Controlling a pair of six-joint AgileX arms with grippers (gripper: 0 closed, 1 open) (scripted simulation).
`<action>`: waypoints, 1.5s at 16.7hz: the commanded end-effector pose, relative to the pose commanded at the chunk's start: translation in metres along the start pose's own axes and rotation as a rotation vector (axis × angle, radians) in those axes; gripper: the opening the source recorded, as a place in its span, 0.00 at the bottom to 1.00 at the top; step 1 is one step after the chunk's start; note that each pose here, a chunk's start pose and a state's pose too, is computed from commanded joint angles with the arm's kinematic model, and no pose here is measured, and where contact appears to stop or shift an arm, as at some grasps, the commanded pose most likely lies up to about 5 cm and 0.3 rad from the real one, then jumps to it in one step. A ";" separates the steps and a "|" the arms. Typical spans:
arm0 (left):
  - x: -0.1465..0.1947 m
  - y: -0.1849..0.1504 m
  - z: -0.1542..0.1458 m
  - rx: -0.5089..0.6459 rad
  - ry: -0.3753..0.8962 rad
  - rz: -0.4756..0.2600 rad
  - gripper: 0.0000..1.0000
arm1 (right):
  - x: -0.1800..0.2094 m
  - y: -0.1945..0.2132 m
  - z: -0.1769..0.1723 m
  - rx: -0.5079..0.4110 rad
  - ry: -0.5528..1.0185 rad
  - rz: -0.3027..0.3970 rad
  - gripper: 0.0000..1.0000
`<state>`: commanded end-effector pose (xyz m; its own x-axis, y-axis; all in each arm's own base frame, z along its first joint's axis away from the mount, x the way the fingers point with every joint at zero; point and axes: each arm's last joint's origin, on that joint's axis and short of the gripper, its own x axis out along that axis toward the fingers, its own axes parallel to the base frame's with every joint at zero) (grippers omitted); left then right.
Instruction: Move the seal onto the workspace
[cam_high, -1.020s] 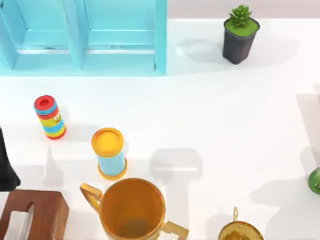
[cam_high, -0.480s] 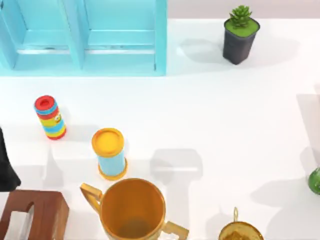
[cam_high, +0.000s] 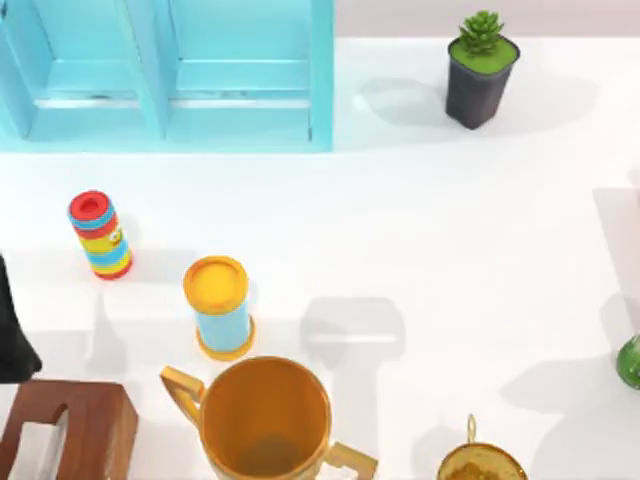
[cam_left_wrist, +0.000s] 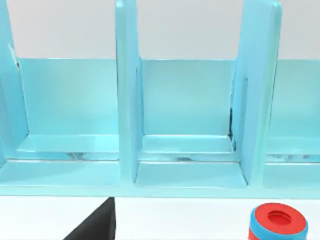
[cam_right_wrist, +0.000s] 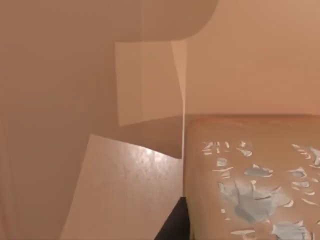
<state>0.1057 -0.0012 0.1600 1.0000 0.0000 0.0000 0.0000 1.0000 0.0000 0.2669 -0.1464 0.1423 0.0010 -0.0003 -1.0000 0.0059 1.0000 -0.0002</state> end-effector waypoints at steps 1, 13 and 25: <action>0.000 0.000 0.000 0.000 0.000 0.000 1.00 | 0.000 0.000 0.000 0.000 0.000 0.000 0.00; 0.000 0.000 0.000 0.000 0.000 0.000 1.00 | -0.089 0.049 0.047 -0.026 -0.214 0.013 0.00; 0.000 0.000 0.000 0.000 0.000 0.000 1.00 | -0.151 0.150 0.001 0.001 -0.002 -0.002 0.00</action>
<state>0.1057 -0.0012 0.1600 1.0000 0.0000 0.0000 0.0000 1.0000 0.0000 0.2684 0.0035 0.2930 0.0030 -0.0018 -1.0000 0.0070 1.0000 -0.0018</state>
